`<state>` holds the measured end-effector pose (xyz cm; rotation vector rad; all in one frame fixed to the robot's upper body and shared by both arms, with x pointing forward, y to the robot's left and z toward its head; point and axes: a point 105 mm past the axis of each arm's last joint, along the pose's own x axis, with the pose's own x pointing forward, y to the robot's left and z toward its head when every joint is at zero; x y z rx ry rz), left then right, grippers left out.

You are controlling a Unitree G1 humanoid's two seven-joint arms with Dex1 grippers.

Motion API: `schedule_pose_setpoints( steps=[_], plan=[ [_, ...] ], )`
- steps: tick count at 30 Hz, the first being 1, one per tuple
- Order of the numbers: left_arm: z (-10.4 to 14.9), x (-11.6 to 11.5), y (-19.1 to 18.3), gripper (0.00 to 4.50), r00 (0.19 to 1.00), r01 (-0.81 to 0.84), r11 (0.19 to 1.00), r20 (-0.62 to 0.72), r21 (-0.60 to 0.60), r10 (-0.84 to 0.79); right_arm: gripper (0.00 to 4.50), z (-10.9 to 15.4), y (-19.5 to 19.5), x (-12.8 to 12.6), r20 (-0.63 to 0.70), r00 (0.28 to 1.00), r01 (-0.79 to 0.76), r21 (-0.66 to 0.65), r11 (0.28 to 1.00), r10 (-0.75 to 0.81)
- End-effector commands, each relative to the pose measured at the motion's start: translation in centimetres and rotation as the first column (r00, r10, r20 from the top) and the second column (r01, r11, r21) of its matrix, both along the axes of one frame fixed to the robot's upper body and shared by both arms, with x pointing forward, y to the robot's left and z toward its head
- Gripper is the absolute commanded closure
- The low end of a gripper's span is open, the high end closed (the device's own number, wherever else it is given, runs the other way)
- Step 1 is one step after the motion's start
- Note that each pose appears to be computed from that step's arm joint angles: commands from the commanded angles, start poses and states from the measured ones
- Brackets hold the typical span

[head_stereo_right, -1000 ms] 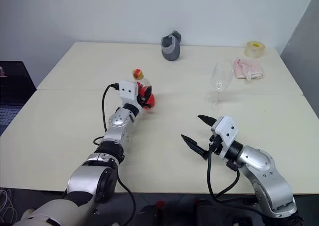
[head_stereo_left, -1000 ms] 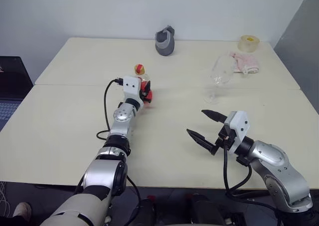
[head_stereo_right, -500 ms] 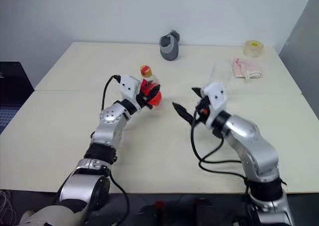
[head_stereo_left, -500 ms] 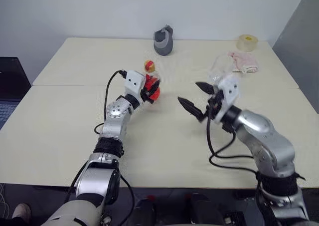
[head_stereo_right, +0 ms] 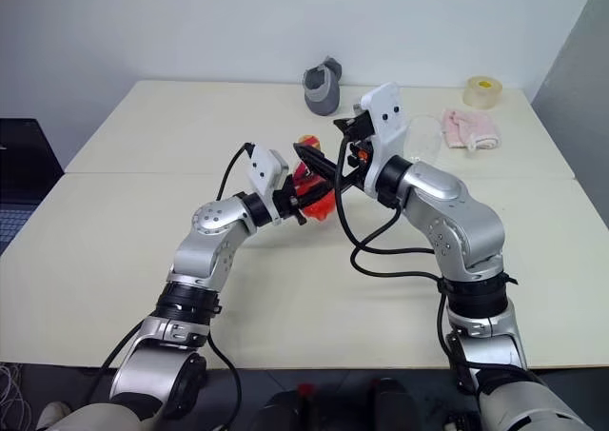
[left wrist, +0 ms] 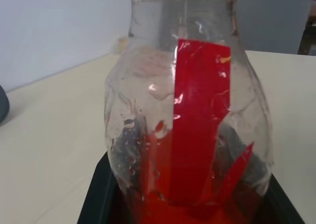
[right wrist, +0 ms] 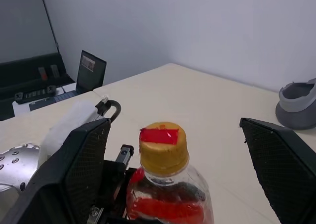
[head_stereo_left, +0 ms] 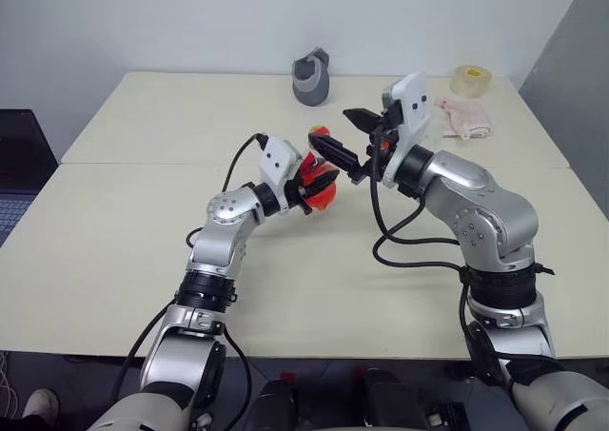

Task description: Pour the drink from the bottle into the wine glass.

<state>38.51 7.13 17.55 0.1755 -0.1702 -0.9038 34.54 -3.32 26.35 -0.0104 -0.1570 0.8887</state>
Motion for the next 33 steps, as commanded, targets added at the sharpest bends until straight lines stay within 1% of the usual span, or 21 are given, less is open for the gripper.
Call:
schedule_pose_setpoints(
  steps=[1,7,16,19,21,26,27,31,33],
  plan=[
    [2.7,-0.4,-0.7,3.1,0.997,0.024,0.999,0.08,-0.045,-0.02,0.0,1.6,0.6,-0.6,0.053,0.998,-0.036,0.013,0.999,0.035],
    [2.6,-0.8,-1.5,3.1,0.996,0.045,0.998,0.074,-0.053,-0.041,0.0,1.2,0.9,-0.5,0.045,0.998,-0.042,0.002,0.999,0.042],
    [3.1,-0.6,-2.2,3.1,0.996,0.047,0.996,0.078,-0.071,-0.041,0.0,1.1,1.0,0.0,0.052,0.998,-0.039,-0.01,0.999,0.04],
    [3.0,-0.6,-2.3,3.1,0.996,0.047,0.996,0.076,-0.074,-0.041,0.6,1.5,0.9,0.3,0.056,0.998,-0.029,0.006,1.0,0.029],
    [2.9,-0.6,-2.4,3.1,0.996,0.047,0.996,0.074,-0.075,-0.041,1.25,1.5,0.9,0.3,0.056,0.998,-0.029,0.008,1.0,0.029],
    [2.8,-0.7,-2.5,3.1,0.997,0.047,0.996,0.072,-0.076,-0.042,3.1,1.5,1.0,0.2,0.048,0.998,-0.037,0.022,0.999,0.036],
    [2.8,-0.7,-2.4,3.1,0.996,0.047,0.996,0.073,-0.076,-0.041,3.26,1.5,1.1,0.1,0.051,0.998,-0.041,0.024,0.999,0.04],
    [2.7,-1.2,-1.8,3.1,0.996,0.048,0.997,0.074,-0.061,-0.043,3.25,1.7,1.5,-0.3,0.06,0.995,-0.08,0.026,0.996,0.078],
    [2.6,-2.1,-1.3,3.1,0.996,0.068,0.997,0.067,-0.045,-0.065,3.25,1.6,1.9,-0.9,0.069,0.988,-0.135,0.004,0.991,0.135]
  ],
)
